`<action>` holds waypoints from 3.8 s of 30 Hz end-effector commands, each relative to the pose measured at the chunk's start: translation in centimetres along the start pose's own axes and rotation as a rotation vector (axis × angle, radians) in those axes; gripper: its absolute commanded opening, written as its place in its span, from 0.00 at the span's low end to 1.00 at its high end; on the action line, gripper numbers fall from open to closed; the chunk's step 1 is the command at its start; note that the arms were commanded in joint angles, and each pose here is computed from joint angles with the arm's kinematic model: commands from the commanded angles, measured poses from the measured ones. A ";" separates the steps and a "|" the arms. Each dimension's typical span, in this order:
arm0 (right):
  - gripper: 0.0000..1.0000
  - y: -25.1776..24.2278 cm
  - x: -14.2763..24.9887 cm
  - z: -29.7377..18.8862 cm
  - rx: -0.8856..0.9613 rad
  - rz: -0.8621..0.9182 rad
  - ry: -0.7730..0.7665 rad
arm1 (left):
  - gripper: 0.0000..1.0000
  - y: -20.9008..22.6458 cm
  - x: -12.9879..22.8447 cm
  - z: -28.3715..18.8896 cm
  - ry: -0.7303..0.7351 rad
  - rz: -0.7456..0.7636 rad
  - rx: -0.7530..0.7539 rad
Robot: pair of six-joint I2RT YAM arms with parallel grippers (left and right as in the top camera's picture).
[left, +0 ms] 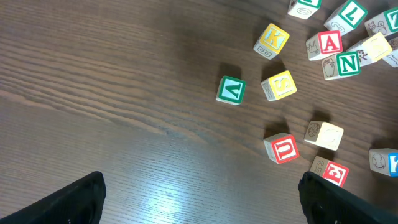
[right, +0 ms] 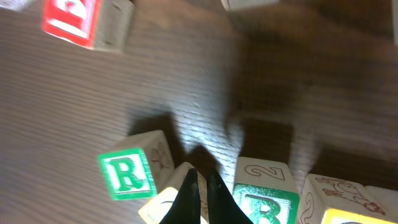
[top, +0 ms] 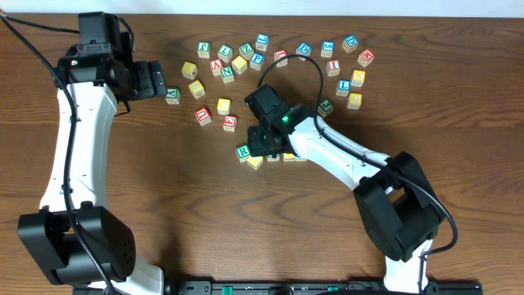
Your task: Spell out ROBOT
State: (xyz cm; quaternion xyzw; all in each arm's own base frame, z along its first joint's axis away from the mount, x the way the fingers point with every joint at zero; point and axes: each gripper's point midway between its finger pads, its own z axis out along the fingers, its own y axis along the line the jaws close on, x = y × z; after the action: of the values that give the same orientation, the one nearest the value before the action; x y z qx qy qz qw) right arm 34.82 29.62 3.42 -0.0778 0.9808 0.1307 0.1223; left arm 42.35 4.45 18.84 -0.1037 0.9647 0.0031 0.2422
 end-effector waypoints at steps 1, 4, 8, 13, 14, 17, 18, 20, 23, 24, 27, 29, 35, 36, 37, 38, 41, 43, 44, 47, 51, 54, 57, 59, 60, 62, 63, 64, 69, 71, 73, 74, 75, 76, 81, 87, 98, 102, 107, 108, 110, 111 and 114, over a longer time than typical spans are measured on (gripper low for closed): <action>0.01 -0.5 0.3 0.7 0.033 0.015 0.016 | 0.98 0.2 -0.5 -0.4 -0.017 0.012 -0.011; 0.01 -1.0 0.6 0.7 0.059 0.047 0.025 | 0.98 0.2 -0.5 -0.4 -0.017 0.012 -0.011; 0.01 -1.7 0.7 0.6 0.084 0.075 0.031 | 0.98 0.2 -0.5 -0.4 -0.017 0.012 -0.011; 0.01 -2.7 0.6 0.5 0.100 0.113 0.037 | 0.97 0.2 -0.5 -0.4 -0.017 0.012 -0.011; 0.01 -2.8 0.5 0.5 0.099 0.116 0.036 | 0.98 0.2 -0.5 -0.4 -0.017 0.012 -0.011; 0.01 -2.6 0.3 0.2 0.090 0.116 0.035 | 0.97 0.2 -0.5 -0.4 -0.017 0.012 -0.012; 0.01 -2.5 0.1 -0.1 0.088 0.116 0.031 | 0.98 0.2 -0.5 -0.4 -0.017 0.012 -0.011; 0.01 -2.1 -0.4 -0.6 0.080 0.112 0.020 | 0.98 0.2 -0.5 -0.4 -0.017 0.012 -0.011; 0.01 -0.8 -1.4 -1.9 0.026 0.074 -0.002 | 0.97 0.2 -0.5 -0.4 -0.017 0.012 -0.011; 0.01 -0.4 -1.5 -2.2 0.011 0.065 -0.005 | 0.98 0.2 -0.5 -0.4 -0.017 0.012 -0.011; 0.01 1.0 -1.7 -2.6 -0.057 0.030 0.005 | 0.98 0.2 -0.5 -0.4 -0.017 0.012 -0.012; 0.01 2.0 -1.5 -2.6 -0.108 -0.001 0.017 | 0.98 0.2 -0.5 -0.4 -0.017 0.012 -0.011; 0.01 4.3 -0.4 -2.4 -0.136 -0.088 0.019 | 0.97 0.2 -0.5 -0.4 -0.017 0.012 -0.011; 0.01 4.6 -0.2 -2.4 -0.138 -0.095 0.018 | 0.98 0.2 -0.5 -0.4 -0.017 0.012 -0.011; 0.01 5.0 -0.1 -2.3 -0.142 -0.103 0.017 | 0.98 0.2 -0.5 -0.4 -0.017 0.012 -0.011; 0.01 5.2 0.0 -2.3 -0.144 -0.107 0.016 | 0.98 0.2 -0.5 -0.4 -0.017 0.012 -0.011; 0.01 5.4 0.0 -2.2 -0.147 -0.110 0.015 | 0.98 0.2 -0.5 -0.4 -0.017 0.012 -0.011; 0.01 5.4 0.0 -2.1 -0.146 -0.110 0.015 | 0.98 0.2 -0.5 -0.4 -0.017 0.012 -0.012; 0.01 5.4 0.1 -2.1 -0.147 -0.110 0.016 | 0.98 0.2 -0.5 -0.4 -0.017 0.012 -0.011; 0.01 5.6 0.2 -2.1 -0.148 -0.115 0.018 | 0.97 0.2 -0.5 -0.4 -0.017 0.012 -0.012; 0.01 6.2 0.7 -2.0 -0.152 -0.132 0.023 | 0.98 0.2 -0.5 -0.4 -0.017 0.012 -0.012; 0.01 6.5 1.1 -2.0 -0.153 -0.147 0.027 | 0.98 0.2 -0.5 -0.4 -0.017 0.012 -0.011; 0.01 6.5 1.2 -2.0 -0.151 -0.171 0.031 | 0.98 0.2 -0.5 -0.4 -0.017 0.012 -0.011; 0.01 6.5 1.2 -2.0 -0.153 -0.198 0.029 | 0.98 0.2 -0.5 -0.4 -0.017 0.012 -0.011; 0.01 6.5 1.2 -2.0 -0.154 -0.208 0.027 | 0.98 0.2 -0.5 -0.4 -0.017 0.012 -0.011; 0.01 6.6 0.9 -2.2 -0.158 -0.215 0.015 | 0.98 0.2 -0.5 -0.4 -0.017 0.012 -0.011; 0.01 6.7 0.7 -2.3 -0.160 -0.214 0.010 | 0.97 0.2 -0.5 -0.4 -0.017 0.012 -0.011; 0.01 6.7 0.3 -2.6 -0.163 -0.211 0.002 | 0.98 0.2 -0.5 -0.4 -0.017 0.012 -0.011; 0.01 4.9 -1.4 -2.9 -0.134 -0.130 -0.026 | 0.98 0.2 -0.5 -0.4 -0.017 0.012 -0.011; 0.01 3.8 -1.9 -2.8 -0.098 -0.101 -0.038 | 0.97 0.2 -0.5 -0.4 -0.017 0.012 -0.011; 0.01 3.1 -2.4 -2.6 -0.074 -0.083 -0.052 | 0.98 0.2 -0.5 -0.4 -0.017 0.012 -0.011; 0.02 2.9 -2.5 -2.6 -0.068 -0.081 -0.056 | 0.98 0.2 -0.5 -0.4 -0.017 0.012 -0.011; 0.01 2.8 -2.5 -2.4 -0.060 -0.077 -0.057 | 0.98 0.2 -0.5 -0.4 -0.017 0.012 -0.012; 0.01 2.5 -2.5 -2.2 -0.045 -0.067 -0.057 | 0.98 0.2 -0.5 -0.4 -0.017 0.012 -0.011; 0.01 2.1 -2.4 -0.6 -0.032 -0.055 -0.045 | 0.98 0.2 -0.5 -0.4 -0.017 0.012 -0.011; 0.01 2.8 -1.5 0.7 -0.062 -0.080 -0.006 | 0.98 0.2 -0.5 -0.4 -0.017 0.012 -0.011; 0.01 4.2 0.1 2.1 -0.140 -0.135 0.066 | 0.98 0.2 -0.5 -0.4 -0.017 0.012 -0.012; 0.01 5.5 0.4 2.2 -0.196 -0.166 0.069 | 0.98 0.2 -0.5 -0.4 -0.017 0.012 -0.011; 0.01 7.0 1.3 2.2 -0.270 -0.198 0.101 | 0.97 0.2 -0.5 -0.4 -0.017 0.012 -0.012; 0.01 7.1 1.3 2.2 -0.274 -0.199 0.104 | 0.98 0.2 -0.5 -0.4 -0.017 0.012 -0.011; 0.01 7.3 1.6 2.2 -0.275 -0.202 0.109 | 0.98 0.2 -0.5 -0.4 -0.017 0.012 -0.011; 0.01 7.4 1.7 2.2 -0.278 -0.203 0.112 | 0.98 0.2 -0.5 -0.4 -0.017 0.012 -0.011; 0.01 7.3 2.0 2.2 -0.274 -0.182 0.128 | 0.98 0.2 -0.5 -0.4 -0.017 0.012 -0.012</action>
State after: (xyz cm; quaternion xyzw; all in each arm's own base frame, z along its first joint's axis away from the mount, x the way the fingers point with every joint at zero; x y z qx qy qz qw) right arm 32.52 36.28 2.51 -0.1852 0.9515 0.2355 0.0700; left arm 42.35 4.45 18.84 -0.1037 0.9647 0.0031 0.2422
